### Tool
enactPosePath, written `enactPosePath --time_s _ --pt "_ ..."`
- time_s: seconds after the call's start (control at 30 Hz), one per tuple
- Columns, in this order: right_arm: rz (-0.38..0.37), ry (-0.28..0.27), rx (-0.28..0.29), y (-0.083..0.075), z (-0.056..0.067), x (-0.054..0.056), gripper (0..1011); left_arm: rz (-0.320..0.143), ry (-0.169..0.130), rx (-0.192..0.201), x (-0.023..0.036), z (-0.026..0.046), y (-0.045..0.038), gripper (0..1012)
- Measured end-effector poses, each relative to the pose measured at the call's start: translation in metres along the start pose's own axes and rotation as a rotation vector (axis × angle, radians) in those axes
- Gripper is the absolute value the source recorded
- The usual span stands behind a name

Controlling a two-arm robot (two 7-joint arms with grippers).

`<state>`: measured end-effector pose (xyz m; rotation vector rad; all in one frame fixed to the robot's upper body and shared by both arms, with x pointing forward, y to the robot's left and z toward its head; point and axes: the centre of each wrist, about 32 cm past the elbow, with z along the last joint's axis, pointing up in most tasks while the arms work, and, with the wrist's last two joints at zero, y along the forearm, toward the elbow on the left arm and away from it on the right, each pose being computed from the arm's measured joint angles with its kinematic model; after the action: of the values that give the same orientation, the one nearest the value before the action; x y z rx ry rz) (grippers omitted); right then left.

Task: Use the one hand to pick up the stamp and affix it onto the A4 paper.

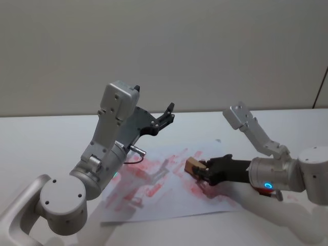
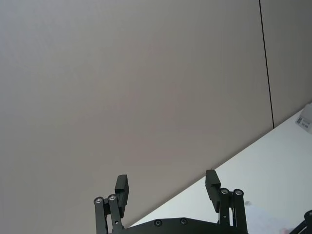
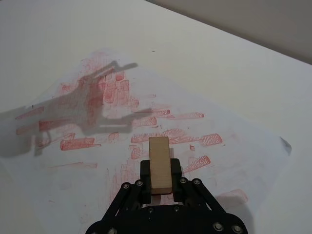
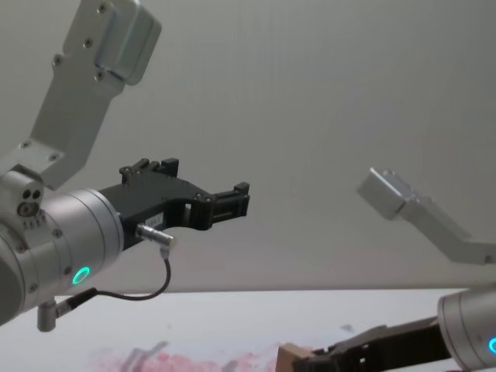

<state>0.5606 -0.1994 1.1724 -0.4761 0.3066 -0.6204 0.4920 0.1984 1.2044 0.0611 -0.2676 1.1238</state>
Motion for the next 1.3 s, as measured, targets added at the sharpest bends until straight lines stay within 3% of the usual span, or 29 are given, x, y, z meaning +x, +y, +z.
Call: enactPosePath --time_s 0.27,0.67,1.0,1.3 --pt "-0.046 -0.059 0.064 -0.010 0.005 -0.003 214 0.000 0.000 0.000 0.0000 0.0000 0.0000 1001" --pt "-0.152 -0.123 0.242 -0.038 0.008 -0.015 214 0.000 0.000 0.000 0.0000 0.0000 0.0000 1001" --pt "-0.278 -0.098 0.330 -0.065 -0.008 -0.029 216 0.000 0.000 0.000 0.0000 0.0000 0.0000 1001" --pt "-0.372 -0.024 0.322 -0.084 -0.027 -0.042 216 0.000 0.000 0.000 0.0000 0.0000 0.0000 1001"
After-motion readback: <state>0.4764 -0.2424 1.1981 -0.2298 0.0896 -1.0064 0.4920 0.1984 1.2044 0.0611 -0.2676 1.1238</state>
